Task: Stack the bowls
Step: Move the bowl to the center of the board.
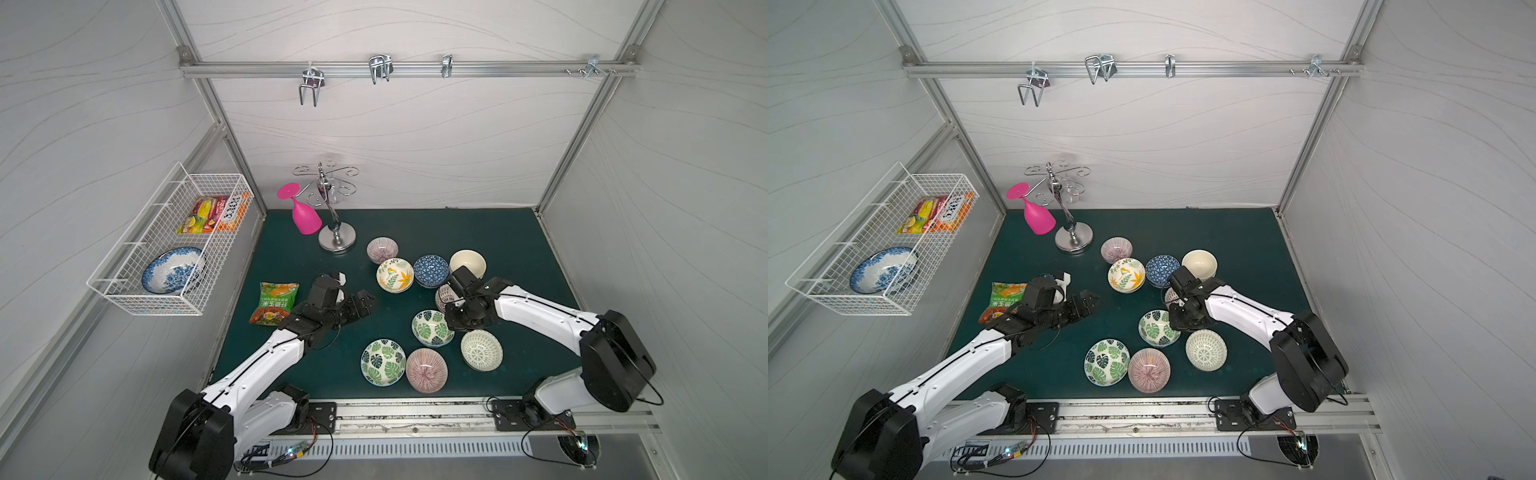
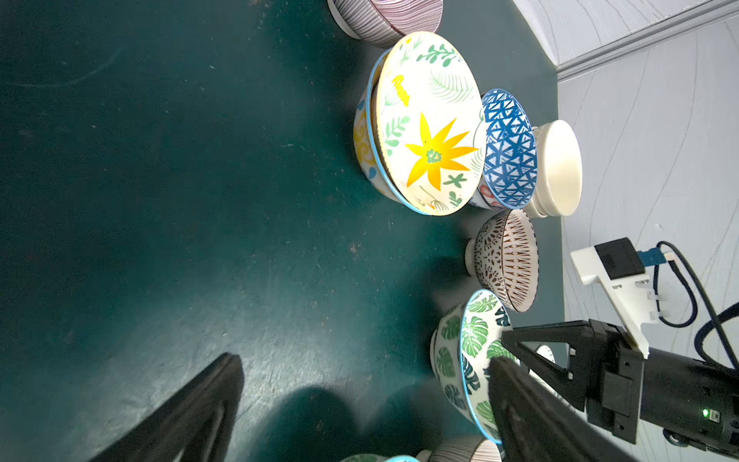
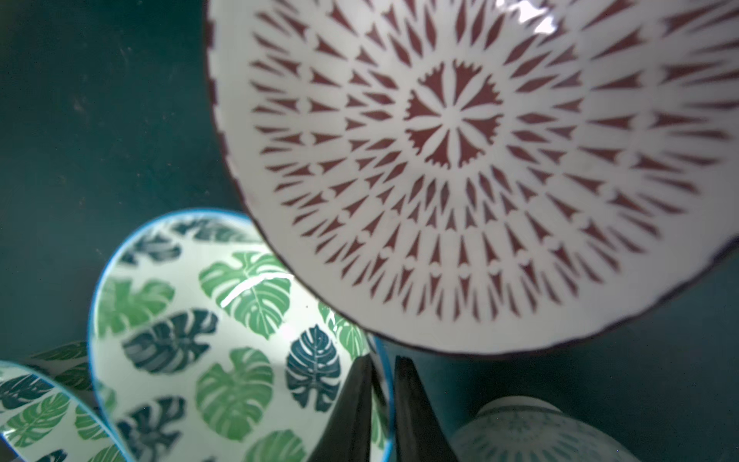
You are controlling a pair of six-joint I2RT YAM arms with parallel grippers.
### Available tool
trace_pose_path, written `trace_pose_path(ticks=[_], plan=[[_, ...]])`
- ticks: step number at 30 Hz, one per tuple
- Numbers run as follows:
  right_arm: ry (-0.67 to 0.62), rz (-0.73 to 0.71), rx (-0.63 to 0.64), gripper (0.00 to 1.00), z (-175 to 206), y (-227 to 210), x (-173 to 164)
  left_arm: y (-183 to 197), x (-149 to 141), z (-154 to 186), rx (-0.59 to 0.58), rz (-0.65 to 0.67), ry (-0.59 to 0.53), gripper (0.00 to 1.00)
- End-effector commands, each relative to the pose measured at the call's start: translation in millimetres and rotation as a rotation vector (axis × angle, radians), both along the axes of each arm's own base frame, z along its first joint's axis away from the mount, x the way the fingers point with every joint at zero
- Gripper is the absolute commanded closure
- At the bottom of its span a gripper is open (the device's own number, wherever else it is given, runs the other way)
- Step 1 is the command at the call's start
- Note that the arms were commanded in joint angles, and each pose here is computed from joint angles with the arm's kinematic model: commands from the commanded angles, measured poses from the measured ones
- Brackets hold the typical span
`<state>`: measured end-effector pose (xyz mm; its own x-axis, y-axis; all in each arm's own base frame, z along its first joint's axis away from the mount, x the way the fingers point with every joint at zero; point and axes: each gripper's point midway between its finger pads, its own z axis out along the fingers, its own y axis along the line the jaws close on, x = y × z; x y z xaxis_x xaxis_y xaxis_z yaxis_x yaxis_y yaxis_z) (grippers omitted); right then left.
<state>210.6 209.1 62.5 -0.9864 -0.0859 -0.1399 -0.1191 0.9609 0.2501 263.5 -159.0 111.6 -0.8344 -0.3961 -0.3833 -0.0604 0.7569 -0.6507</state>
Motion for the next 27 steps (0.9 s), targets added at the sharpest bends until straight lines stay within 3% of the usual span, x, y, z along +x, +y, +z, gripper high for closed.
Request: trace_pose_path(ticks=[1, 15, 27], plan=[[-0.001, -0.007, -0.007, 0.93, -1.8, 6.0, 4.1, -0.9, 10.4, 14.6, -0.009, 0.012, -0.044, 0.0], [-0.062, 0.016, -0.001, 1.0, -7.3, 55.3, 19.4, 0.2, 9.5, 15.7, -0.009, 0.015, -0.051, 0.0], [-0.245, 0.003, 0.186, 1.0, 13.4, 93.6, 42.2, 0.1, 10.1, 16.0, -0.012, 0.017, -0.053, 0.0]])
